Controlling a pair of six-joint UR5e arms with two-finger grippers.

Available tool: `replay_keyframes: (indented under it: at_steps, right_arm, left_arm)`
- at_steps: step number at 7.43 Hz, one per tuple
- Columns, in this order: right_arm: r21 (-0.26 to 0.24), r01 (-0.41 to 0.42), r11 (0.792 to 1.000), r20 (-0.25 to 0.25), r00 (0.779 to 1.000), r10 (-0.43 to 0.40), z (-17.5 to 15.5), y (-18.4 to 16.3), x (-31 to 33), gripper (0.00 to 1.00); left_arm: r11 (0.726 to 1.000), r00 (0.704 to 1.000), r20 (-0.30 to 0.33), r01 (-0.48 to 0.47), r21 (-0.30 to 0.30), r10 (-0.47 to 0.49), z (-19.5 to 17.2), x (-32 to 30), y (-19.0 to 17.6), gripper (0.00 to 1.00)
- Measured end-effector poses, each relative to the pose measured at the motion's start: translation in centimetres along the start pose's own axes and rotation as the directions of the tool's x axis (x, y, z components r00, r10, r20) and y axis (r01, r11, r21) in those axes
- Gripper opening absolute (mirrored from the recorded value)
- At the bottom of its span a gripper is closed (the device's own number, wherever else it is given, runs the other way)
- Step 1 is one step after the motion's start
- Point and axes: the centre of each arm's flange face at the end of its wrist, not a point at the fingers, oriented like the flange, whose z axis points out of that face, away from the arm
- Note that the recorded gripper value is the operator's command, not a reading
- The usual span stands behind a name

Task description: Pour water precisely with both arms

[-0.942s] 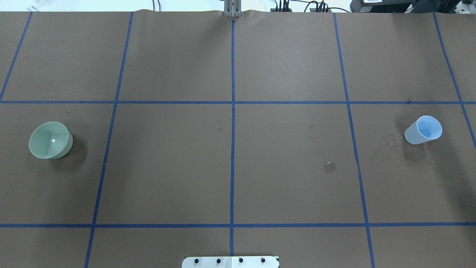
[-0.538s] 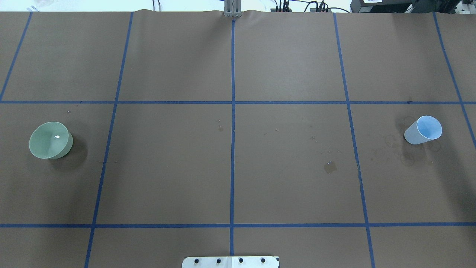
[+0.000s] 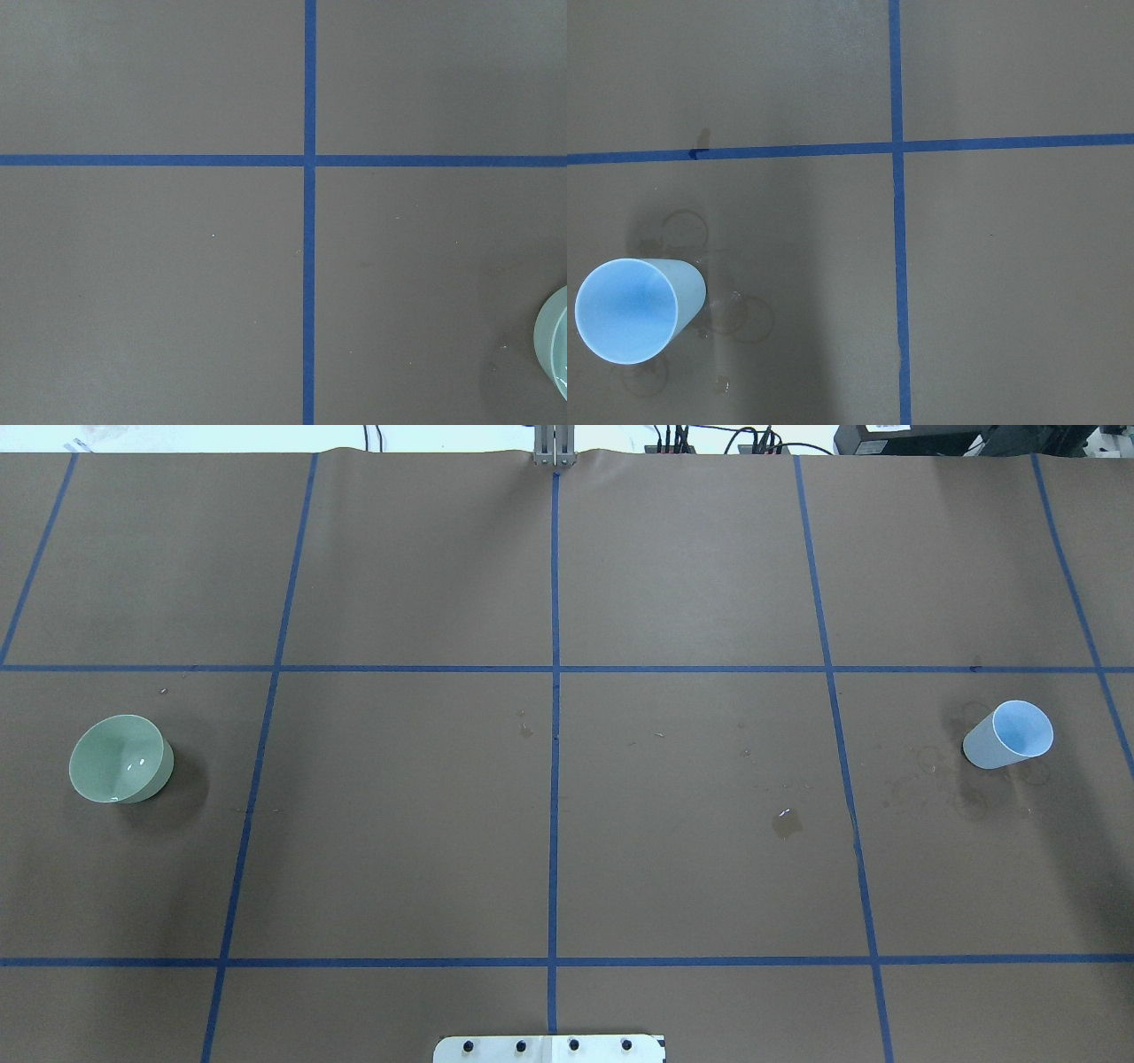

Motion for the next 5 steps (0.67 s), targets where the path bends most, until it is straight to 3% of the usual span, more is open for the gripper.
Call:
replay_keyframes:
  at_steps: [5]
  right_arm:
    - [-0.017, -0.016, 1.000, -0.008, 1.000, 0.016, 0.74, 1.00, 0.87, 0.99]
  left_arm:
    - [1.000, 1.000, 0.000, 0.003, -0.002, -0.003, 0.07, -0.06, -0.12, 1.00]
